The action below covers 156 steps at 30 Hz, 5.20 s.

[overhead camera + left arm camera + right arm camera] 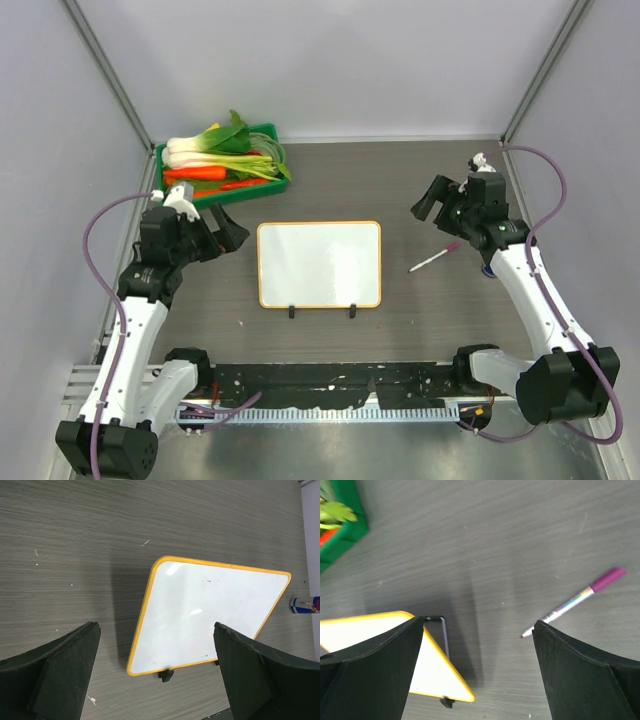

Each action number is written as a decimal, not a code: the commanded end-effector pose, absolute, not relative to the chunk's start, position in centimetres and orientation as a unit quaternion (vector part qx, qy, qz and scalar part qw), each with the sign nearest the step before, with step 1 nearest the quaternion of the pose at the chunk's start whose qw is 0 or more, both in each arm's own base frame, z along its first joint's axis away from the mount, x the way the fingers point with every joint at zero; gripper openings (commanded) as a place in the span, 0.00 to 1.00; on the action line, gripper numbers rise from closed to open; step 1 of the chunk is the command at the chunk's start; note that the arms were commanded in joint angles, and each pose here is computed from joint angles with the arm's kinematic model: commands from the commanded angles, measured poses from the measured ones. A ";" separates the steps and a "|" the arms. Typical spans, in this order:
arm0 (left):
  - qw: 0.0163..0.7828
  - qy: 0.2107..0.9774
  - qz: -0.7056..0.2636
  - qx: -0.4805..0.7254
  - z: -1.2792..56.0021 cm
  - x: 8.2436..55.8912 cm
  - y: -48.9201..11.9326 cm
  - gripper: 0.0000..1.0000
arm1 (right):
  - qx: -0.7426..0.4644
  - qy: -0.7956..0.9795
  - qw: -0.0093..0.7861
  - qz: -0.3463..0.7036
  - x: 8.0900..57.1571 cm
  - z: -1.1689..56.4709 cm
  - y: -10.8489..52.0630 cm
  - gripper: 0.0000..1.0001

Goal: Write a sentence on the whiteboard
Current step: Pick up the whiteboard marker without the cap from the center of the board, then pass from the right arm to the left, then pass from the left arm to the right

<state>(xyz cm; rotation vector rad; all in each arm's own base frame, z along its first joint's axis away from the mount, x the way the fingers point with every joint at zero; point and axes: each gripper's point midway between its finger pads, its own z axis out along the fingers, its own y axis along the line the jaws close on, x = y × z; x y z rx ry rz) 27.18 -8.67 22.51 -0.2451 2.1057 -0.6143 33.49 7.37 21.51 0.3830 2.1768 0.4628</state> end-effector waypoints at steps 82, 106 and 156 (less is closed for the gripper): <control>0.316 0.765 -0.509 0.235 30.7 24.8 -42.3 0.80 | 0.080 0.761 0.472 0.438 27.4 29.8 16.3 0.01; 0.330 0.789 -0.462 0.236 28.0 26.6 -42.1 0.00 | 0.073 0.751 0.472 0.455 26.6 30.3 16.6 0.35; 0.292 0.768 -0.458 0.339 32.0 15.9 -27.4 0.00 | -0.184 0.641 0.376 0.644 19.8 37.7 31.4 0.49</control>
